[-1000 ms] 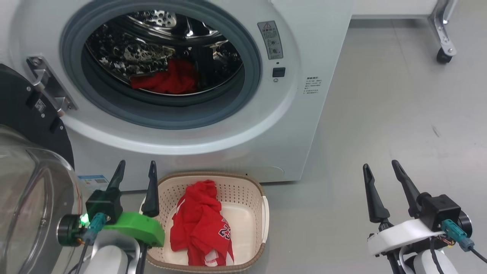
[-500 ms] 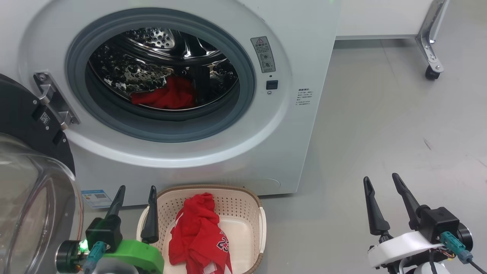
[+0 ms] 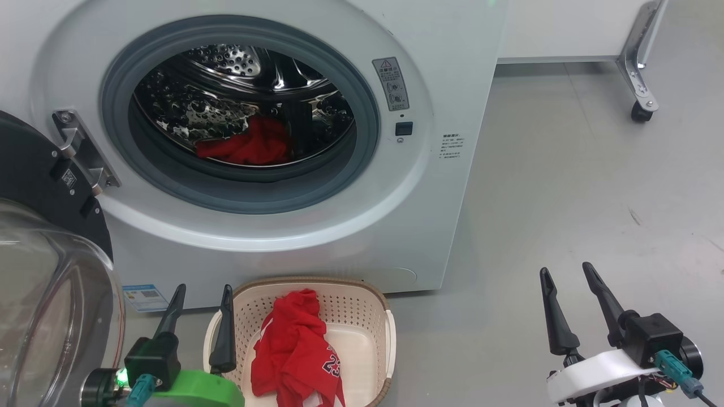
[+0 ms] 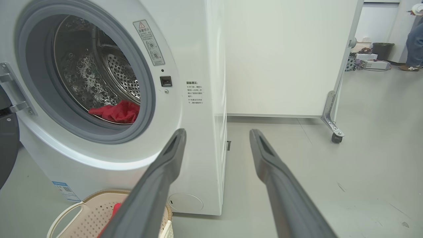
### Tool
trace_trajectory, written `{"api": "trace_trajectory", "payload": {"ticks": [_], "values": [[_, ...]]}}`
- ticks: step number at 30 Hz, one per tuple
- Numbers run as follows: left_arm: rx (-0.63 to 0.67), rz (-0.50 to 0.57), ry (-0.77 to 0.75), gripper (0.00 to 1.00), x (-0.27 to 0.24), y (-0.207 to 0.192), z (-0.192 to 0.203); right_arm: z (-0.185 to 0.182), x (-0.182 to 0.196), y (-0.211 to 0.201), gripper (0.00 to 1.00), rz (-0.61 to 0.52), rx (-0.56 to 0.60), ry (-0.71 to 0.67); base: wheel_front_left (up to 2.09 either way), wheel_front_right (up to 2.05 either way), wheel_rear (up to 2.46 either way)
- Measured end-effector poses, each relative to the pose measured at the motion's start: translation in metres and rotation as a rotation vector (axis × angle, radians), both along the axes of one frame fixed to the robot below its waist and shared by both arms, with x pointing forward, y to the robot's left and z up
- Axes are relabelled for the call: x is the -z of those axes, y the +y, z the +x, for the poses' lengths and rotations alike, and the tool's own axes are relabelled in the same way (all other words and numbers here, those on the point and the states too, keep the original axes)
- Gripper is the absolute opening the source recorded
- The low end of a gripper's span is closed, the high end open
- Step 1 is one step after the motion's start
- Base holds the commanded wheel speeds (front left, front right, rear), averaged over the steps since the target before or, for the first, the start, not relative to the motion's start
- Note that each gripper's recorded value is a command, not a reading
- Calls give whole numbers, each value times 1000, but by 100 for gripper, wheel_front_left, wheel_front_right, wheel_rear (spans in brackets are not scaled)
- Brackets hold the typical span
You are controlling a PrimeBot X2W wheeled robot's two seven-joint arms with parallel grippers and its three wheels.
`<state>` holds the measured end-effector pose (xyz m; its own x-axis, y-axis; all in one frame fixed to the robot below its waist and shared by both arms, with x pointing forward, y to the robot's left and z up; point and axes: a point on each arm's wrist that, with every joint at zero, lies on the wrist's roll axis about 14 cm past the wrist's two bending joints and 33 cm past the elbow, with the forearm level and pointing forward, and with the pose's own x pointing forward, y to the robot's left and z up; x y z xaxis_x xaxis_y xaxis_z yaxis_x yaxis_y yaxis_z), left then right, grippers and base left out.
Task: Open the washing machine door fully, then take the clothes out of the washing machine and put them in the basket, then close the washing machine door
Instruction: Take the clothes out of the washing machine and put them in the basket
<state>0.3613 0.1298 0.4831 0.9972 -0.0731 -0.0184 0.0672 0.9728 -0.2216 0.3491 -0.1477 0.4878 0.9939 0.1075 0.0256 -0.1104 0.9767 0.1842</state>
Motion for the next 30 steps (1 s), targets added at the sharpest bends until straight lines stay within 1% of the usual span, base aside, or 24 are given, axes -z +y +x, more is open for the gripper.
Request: {"api": "trace_trajectory", "payload": {"ticks": [20,30], "values": [[1,5,-11,100,-8,0,-4,-2,-1,2,100,1,-1,-2,0,0,0],[11,10,29,100,0,-2,-1,0,0,4,100,3,-7,8,0,0,0]]}}
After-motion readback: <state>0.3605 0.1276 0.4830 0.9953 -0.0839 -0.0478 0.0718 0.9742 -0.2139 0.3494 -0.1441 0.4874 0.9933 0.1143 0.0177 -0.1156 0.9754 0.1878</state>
